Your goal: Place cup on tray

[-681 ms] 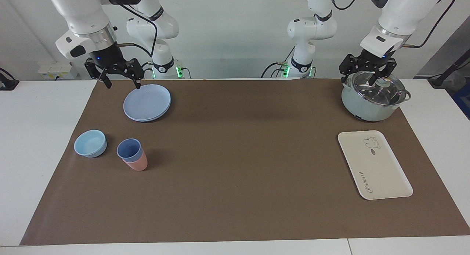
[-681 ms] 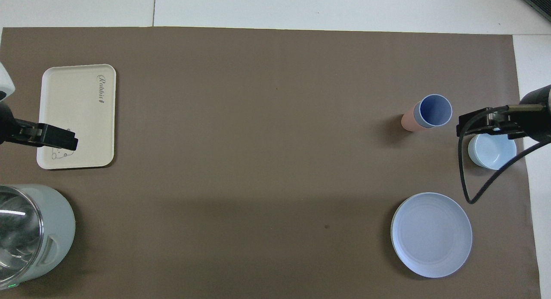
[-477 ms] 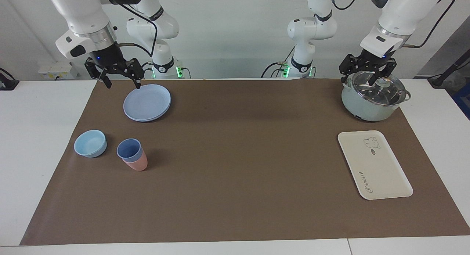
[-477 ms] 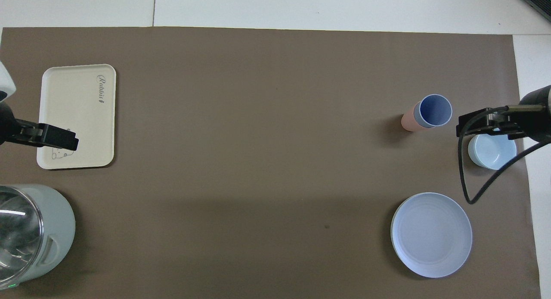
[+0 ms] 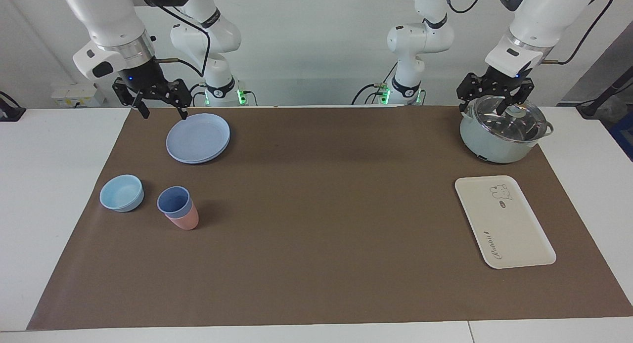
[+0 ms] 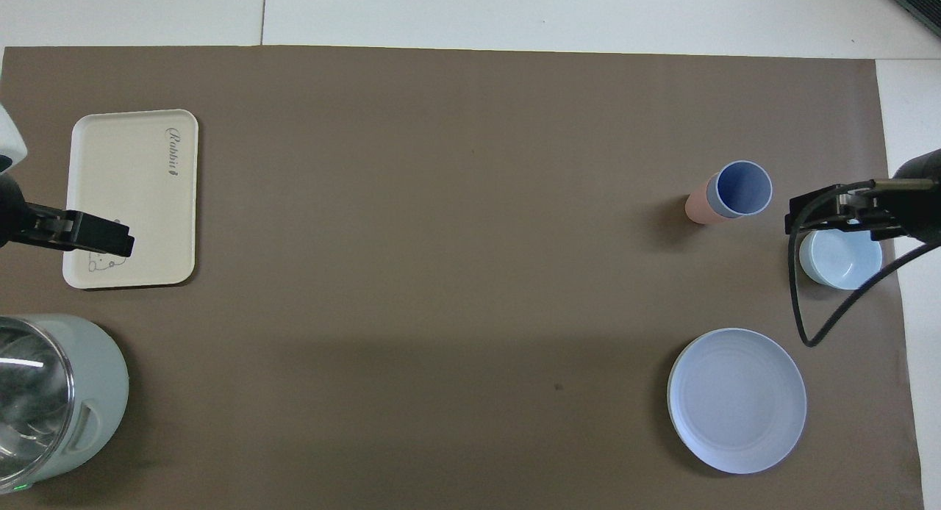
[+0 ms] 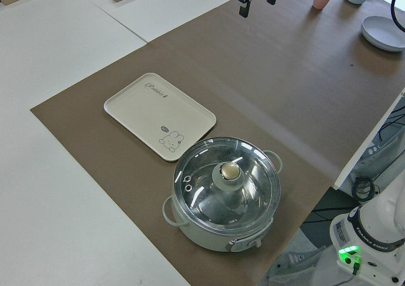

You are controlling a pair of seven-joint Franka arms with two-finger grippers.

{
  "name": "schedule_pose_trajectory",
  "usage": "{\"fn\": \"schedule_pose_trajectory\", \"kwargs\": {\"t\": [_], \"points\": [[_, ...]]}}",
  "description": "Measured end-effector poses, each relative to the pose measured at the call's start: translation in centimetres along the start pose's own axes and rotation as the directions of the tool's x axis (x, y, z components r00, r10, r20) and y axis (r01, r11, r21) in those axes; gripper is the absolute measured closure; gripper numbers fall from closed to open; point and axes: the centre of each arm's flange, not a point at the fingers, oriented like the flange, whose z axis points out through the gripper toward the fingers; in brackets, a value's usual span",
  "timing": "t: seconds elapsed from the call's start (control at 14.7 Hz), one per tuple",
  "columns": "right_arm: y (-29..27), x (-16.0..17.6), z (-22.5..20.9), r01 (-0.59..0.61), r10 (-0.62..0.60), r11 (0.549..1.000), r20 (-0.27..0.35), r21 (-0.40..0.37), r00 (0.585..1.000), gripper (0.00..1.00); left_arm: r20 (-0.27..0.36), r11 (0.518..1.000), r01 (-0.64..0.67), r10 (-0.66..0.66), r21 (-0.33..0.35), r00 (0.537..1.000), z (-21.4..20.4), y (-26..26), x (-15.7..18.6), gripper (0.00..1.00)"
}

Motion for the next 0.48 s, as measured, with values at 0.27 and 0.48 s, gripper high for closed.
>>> {"fn": "schedule_pose_trajectory", "kwargs": {"t": [0.27,0.48], "points": [[0.8,1.7,0.9,-0.22,0.22,0.975,-0.033,0.015,0.975,0.05,0.0,1.0,0.0,0.0,0.0,1.0,0.0,0.0,0.0,0.0],[2.3,4.4,2.6,-0.369,0.37,0.929,-0.025,0.028,0.929,0.05,0.0,1.0,0.0,0.0,0.0,1.0,0.0,0.0,0.0,0.0]]}}
